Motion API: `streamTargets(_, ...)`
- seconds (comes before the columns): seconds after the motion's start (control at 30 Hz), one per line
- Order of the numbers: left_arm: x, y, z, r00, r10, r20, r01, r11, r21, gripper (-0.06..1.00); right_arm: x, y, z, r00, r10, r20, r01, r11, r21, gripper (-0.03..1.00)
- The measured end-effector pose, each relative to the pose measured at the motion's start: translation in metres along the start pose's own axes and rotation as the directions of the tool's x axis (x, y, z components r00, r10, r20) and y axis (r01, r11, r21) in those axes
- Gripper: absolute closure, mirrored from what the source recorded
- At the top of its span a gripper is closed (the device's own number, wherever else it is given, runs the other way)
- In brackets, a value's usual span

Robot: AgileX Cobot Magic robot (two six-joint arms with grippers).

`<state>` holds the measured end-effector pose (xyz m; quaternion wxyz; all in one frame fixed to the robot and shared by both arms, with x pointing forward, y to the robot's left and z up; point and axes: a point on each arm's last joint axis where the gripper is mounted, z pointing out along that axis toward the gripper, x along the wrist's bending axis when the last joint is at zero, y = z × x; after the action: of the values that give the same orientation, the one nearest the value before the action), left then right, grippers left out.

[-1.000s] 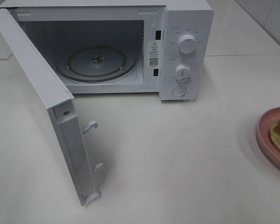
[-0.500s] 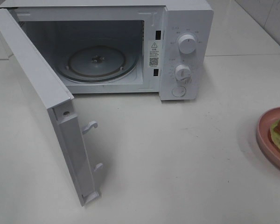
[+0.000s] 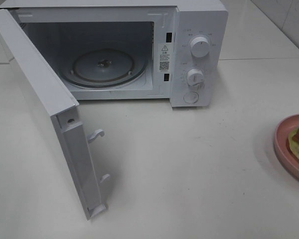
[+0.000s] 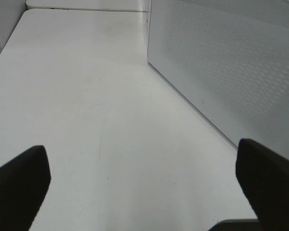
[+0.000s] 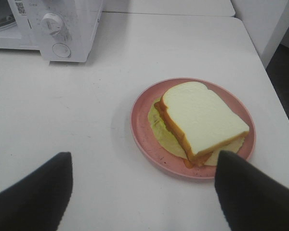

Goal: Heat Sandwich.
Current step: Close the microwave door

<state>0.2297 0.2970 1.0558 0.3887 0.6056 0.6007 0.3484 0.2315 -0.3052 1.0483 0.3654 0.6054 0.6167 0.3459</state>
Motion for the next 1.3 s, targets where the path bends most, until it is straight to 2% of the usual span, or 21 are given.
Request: streamTargets(1.3,0.0000,0.0000,0.0000,1.000,0.000,0.000,0.000,1.000,0.000,-0.02,0.0002,0.0000,0.0000,1.000,0.002,-0.002,-0.002,1.000,0.000,0.20)
